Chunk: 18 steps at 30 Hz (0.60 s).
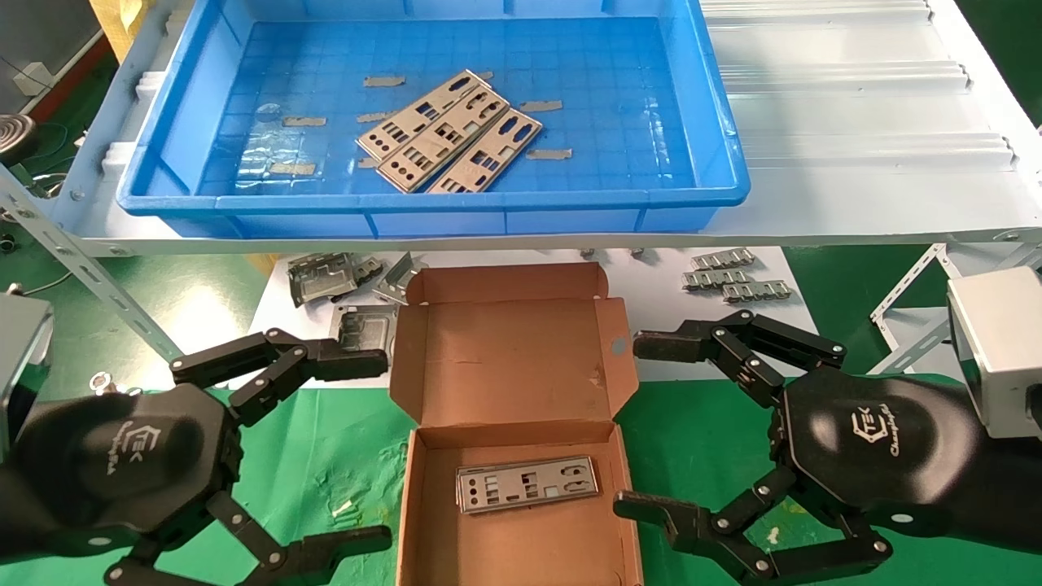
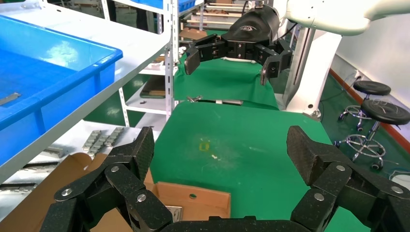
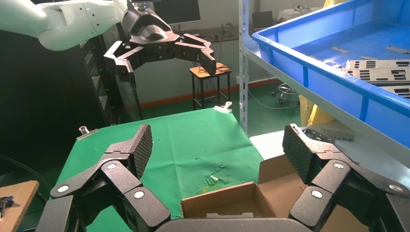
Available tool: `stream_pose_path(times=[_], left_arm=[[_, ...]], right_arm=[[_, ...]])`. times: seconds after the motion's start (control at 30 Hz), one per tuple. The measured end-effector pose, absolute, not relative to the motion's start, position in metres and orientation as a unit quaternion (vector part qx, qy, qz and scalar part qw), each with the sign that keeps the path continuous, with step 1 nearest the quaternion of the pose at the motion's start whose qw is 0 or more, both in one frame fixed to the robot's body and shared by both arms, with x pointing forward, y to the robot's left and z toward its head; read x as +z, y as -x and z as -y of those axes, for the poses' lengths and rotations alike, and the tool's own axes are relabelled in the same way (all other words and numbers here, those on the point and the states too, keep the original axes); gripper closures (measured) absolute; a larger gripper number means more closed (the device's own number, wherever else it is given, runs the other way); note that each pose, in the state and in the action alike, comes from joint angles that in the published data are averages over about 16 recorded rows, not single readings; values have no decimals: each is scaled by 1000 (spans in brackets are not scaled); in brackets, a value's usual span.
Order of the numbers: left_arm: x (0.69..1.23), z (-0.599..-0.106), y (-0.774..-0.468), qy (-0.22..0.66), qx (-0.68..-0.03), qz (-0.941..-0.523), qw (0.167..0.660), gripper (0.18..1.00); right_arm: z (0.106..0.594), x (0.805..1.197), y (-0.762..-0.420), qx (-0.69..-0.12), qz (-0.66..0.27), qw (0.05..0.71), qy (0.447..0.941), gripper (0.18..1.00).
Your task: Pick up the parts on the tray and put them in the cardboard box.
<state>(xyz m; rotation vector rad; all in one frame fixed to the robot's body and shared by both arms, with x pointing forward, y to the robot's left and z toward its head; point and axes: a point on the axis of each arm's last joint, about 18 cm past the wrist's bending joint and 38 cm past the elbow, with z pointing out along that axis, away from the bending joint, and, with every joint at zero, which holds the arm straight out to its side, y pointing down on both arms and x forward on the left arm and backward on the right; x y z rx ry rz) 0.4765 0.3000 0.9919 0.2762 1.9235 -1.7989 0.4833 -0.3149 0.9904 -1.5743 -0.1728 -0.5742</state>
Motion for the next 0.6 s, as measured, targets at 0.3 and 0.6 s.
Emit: stream_pose_path(times=[0.3, 0.6], left_arm=[[992, -300, -477, -101, -659, -704, 244, 184], [992, -300, -477, -101, -659, -704, 244, 184]], right_arm=[[315, 990, -483, -254, 77, 666, 697, 178], [315, 990, -483, -254, 77, 666, 697, 178]])
